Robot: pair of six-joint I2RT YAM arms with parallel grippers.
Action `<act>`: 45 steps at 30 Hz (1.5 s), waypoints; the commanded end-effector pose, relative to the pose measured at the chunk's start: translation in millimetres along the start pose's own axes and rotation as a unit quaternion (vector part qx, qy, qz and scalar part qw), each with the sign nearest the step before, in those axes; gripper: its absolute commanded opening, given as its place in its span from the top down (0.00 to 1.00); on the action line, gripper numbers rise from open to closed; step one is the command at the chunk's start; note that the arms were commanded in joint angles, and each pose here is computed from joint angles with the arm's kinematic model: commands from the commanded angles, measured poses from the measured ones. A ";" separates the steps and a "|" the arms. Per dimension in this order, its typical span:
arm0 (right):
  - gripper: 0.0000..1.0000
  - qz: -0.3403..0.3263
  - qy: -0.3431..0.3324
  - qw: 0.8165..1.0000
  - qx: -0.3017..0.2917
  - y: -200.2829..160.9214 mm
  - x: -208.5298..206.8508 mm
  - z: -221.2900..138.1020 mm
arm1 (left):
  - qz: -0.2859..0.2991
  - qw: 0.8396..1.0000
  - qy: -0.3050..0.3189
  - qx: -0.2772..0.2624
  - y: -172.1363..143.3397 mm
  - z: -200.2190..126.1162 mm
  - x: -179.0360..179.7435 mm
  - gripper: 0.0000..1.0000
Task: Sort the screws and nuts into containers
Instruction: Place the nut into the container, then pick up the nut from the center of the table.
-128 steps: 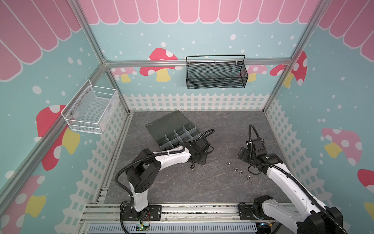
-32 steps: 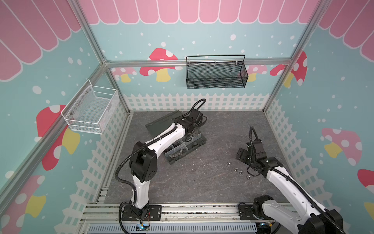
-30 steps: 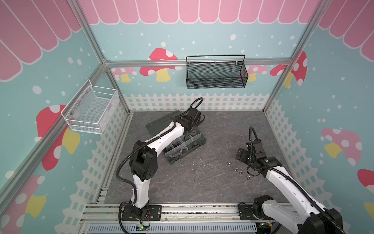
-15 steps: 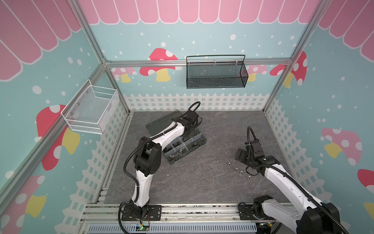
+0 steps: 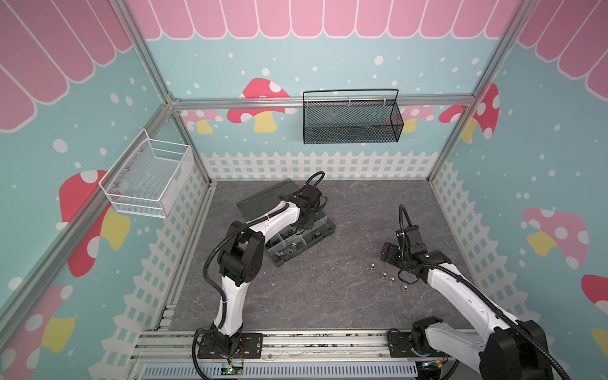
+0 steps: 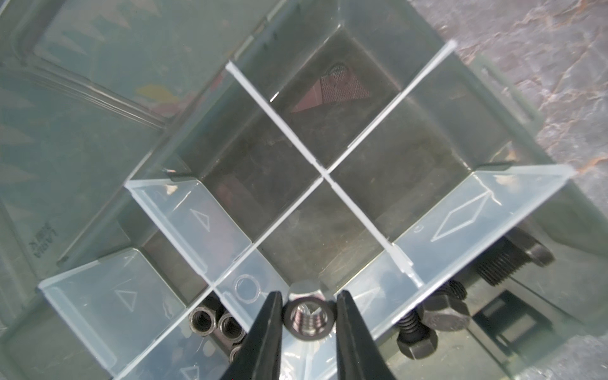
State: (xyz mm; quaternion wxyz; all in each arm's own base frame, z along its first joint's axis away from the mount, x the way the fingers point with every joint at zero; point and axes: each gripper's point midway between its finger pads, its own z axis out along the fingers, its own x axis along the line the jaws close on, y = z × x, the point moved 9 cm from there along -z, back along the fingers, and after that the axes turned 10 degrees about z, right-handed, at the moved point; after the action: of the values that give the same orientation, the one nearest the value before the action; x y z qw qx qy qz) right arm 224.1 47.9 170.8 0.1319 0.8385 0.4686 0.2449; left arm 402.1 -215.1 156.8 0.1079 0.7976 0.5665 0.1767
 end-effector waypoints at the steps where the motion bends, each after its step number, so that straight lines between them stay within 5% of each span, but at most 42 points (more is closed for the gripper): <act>1: 0.14 -0.013 0.007 1.000 0.012 -0.3 6.5 0.4 | -0.004 1.000 0.001 -0.010 0.1 -5.2 3.7 0.70; 17: 0.30 -0.068 0.003 0.995 0.072 -29.9 33.5 6.5 | -0.033 0.998 -0.025 -0.049 1.4 -25.7 5.2 0.42; 26: 0.36 -0.083 -0.009 0.991 0.109 -37.0 38.6 22.3 | -0.064 0.992 -0.055 -0.098 -22.8 -64.1 11.0 0.01; 45: 0.45 -0.118 -0.043 0.981 0.151 -31.9 43.8 45.7 | -0.209 0.952 -0.029 -0.222 -129.9 -104.8 52.1 0.00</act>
State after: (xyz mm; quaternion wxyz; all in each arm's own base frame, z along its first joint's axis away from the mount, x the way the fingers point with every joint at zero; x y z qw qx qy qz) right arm 241.3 104.9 128.6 0.0465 0.7983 0.5862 0.1304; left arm 266.3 -133.1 206.8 0.3012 0.6664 0.6435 0.2261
